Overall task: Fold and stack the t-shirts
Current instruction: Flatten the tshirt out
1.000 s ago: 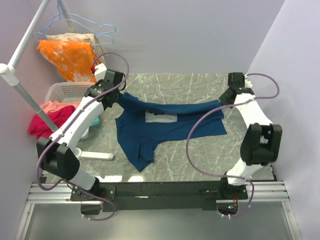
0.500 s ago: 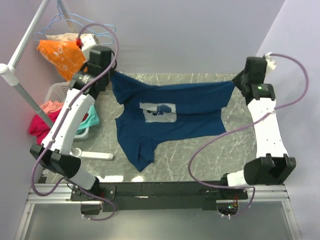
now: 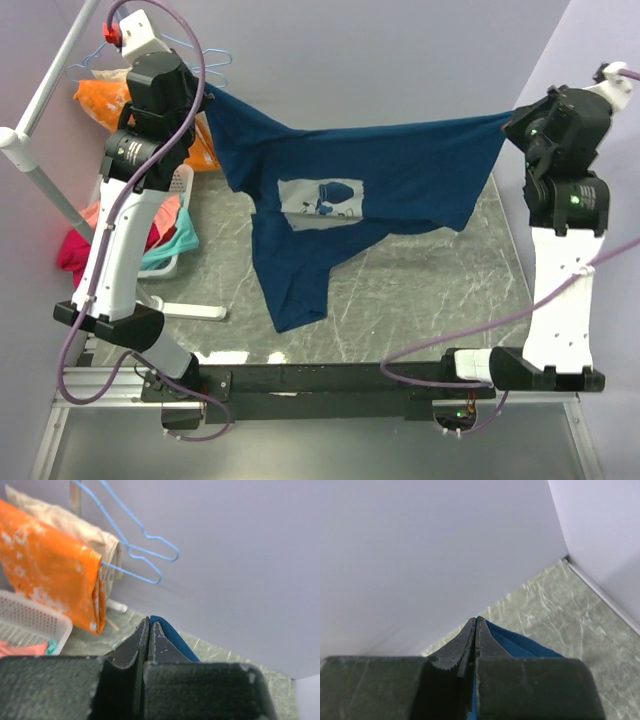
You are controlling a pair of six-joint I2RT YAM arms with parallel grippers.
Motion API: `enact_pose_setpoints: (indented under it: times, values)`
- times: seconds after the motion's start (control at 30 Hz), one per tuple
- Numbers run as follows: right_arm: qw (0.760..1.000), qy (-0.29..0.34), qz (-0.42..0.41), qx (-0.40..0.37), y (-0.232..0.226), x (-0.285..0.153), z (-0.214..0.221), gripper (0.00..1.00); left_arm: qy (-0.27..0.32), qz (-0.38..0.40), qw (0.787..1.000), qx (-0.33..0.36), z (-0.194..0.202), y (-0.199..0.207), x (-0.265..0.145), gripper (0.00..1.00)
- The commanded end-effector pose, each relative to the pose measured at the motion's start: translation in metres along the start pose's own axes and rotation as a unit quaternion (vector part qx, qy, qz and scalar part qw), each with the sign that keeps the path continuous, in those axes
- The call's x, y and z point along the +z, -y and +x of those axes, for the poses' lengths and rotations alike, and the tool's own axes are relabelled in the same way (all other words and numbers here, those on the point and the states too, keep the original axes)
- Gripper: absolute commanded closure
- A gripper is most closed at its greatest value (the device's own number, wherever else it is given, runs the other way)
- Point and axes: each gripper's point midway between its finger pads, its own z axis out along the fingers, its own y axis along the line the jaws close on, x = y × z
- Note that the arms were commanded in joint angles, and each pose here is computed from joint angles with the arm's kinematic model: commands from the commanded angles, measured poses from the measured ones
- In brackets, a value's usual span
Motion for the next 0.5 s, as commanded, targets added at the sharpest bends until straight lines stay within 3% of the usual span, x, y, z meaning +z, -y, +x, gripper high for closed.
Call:
enact_pose_setpoints:
  times: [0.0,0.2,0.37,0.47]
  values:
    - [0.996,0.069,-0.049,0.001,-0.016,-0.045,-0.049,1.00,0.082,0.055,0.995,-0.027,-0.063,0.013,-0.028,0.99]
    - [0.991,0.103,-0.082,0.007,-0.024,-0.071,-0.069,1.00,0.165,0.109,0.978,-0.066,-0.128,0.030,-0.058,0.99]
    - [0.992,0.099,-0.081,0.005,-0.020,-0.072,-0.062,1.00,0.247,0.171,0.948,-0.107,-0.182,0.039,-0.101,0.99]
    - [0.991,0.103,-0.088,0.008,-0.020,-0.079,-0.062,1.00,0.264,0.185,0.941,-0.108,-0.198,0.039,-0.116,0.99]
